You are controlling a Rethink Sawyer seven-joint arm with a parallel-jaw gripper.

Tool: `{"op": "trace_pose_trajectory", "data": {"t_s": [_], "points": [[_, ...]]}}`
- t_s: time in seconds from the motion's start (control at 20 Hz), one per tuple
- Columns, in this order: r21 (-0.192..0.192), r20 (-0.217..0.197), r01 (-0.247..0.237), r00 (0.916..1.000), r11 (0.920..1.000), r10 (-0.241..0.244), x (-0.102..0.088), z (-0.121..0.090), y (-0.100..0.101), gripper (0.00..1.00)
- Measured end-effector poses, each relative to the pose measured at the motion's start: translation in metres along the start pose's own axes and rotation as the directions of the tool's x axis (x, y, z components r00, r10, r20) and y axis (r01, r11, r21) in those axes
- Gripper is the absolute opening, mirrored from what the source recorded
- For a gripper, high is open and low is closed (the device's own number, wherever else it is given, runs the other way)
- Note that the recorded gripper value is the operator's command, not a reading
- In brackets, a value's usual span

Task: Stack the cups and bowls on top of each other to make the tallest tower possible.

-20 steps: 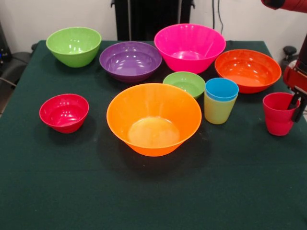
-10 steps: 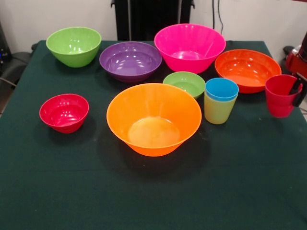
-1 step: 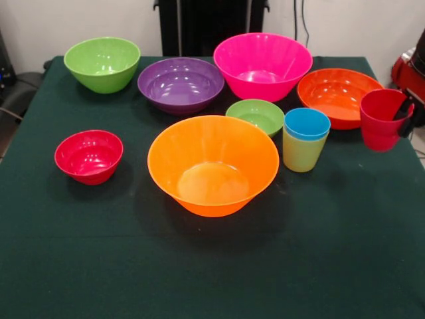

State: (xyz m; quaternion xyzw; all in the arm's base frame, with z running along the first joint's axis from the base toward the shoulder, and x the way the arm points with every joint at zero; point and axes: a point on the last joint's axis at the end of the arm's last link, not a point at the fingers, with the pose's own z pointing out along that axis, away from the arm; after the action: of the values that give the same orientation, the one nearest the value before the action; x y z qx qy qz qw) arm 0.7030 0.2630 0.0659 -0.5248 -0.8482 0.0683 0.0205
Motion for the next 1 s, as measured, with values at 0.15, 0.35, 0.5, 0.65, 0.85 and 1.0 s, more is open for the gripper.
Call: {"op": "trace_pose_trajectory", "data": {"t_s": [0.15,0.35,0.5,0.65,0.85,1.0], "points": [[-0.009,0.019,0.001,0.9998,1.0000,-0.001,-0.011,-0.008,0.001,0.00],[-0.026,0.043,-0.003,0.9991,0.9997,0.004,-0.028,-0.025,0.005,0.00],[-0.025,0.049,-0.003,0.9988,0.9997,0.005,-0.039,-0.039,0.005,0.00],[-0.015,0.043,-0.006,0.9990,0.9999,0.006,-0.046,-0.052,0.003,0.00],[-0.010,0.034,-0.007,0.9994,0.9999,0.007,-0.050,-0.076,0.001,0.00],[-0.006,0.032,-0.004,0.9995,1.0000,0.005,-0.050,-0.089,-0.002,0.00]]}}
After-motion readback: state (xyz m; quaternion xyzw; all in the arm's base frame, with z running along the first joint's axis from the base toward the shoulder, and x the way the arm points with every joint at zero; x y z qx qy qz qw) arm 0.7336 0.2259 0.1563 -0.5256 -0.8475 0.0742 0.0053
